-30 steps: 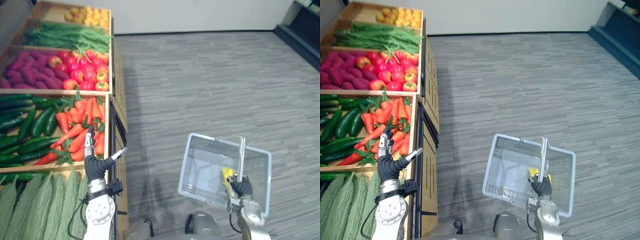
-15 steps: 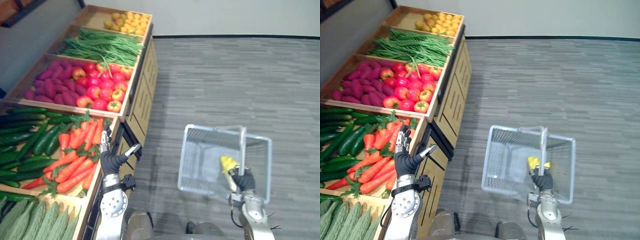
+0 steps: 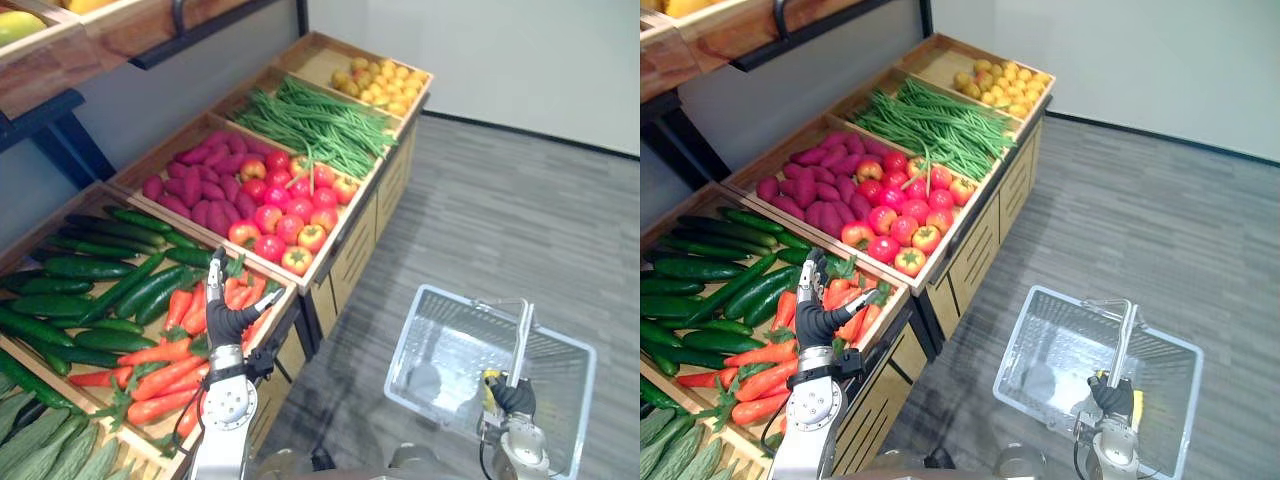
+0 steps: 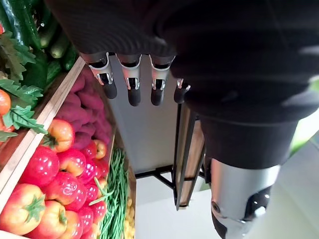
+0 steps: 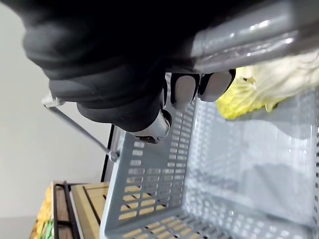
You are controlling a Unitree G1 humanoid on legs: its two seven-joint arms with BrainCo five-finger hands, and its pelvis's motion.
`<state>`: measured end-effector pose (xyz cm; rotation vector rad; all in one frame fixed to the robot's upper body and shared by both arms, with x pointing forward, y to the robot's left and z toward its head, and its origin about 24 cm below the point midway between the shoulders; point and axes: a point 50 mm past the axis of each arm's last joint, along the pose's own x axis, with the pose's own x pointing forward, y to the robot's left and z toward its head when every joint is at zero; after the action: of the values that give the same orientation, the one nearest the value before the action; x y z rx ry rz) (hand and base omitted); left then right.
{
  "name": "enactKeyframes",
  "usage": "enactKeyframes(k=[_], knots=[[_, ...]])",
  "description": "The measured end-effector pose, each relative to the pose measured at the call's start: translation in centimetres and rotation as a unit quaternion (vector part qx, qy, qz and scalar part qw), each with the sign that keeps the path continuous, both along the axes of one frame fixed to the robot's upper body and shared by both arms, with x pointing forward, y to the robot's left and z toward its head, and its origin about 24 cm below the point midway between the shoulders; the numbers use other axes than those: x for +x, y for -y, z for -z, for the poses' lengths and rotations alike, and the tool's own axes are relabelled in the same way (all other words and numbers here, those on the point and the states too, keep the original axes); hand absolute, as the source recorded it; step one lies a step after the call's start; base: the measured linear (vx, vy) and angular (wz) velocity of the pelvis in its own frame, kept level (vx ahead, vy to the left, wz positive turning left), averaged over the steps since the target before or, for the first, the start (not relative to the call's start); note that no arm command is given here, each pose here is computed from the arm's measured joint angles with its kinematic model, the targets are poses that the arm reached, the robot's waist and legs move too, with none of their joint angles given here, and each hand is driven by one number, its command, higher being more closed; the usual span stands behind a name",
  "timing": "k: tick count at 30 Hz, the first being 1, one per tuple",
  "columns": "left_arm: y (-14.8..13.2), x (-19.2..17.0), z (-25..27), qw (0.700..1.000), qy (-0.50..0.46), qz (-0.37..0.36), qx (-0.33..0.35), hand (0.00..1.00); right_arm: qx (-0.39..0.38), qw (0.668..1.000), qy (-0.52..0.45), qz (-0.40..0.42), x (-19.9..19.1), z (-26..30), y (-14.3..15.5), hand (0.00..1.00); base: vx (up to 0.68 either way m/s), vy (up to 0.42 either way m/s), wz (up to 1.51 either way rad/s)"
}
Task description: Pick vegetable in the basket
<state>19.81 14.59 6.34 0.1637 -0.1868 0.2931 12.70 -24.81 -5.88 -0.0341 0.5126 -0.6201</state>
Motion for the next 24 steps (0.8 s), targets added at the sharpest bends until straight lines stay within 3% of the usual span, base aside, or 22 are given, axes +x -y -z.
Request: enactKeyframes(k=[6, 10, 15, 24], knots=[[2.3, 0.1, -0.3, 0.999, 0.004, 0.038, -0.017, 0.00, -0.004, 1.000, 0.009, 0.006, -1.4, -0.7, 0.4, 1.00, 0.28, -0.379, 1.16], [2.2, 0.2, -0.5, 0.999, 0.009, 0.036, -0.015, 0.00, -0.002, 1.000, 0.011, 0.003, -1.3, -0.7, 0.4, 1.00, 0.09, -0.176, 0.62], [1.4, 0.3, -0.6, 1.000, 0.010, 0.025, 0.000, 0.00, 0.022, 0.999, 0.022, 0.044, -2.2, -0.5, 0.9, 1.00, -0.03, 0.013, 0.86], [-2.7, 1.0, -1.5, 0.993, 0.013, -0.028, 0.117, 0.00, 0.070, 0.991, -0.027, 0.109, -5.0, 2.3, 0.9, 1.00, -0.05, 0.103, 0.57]])
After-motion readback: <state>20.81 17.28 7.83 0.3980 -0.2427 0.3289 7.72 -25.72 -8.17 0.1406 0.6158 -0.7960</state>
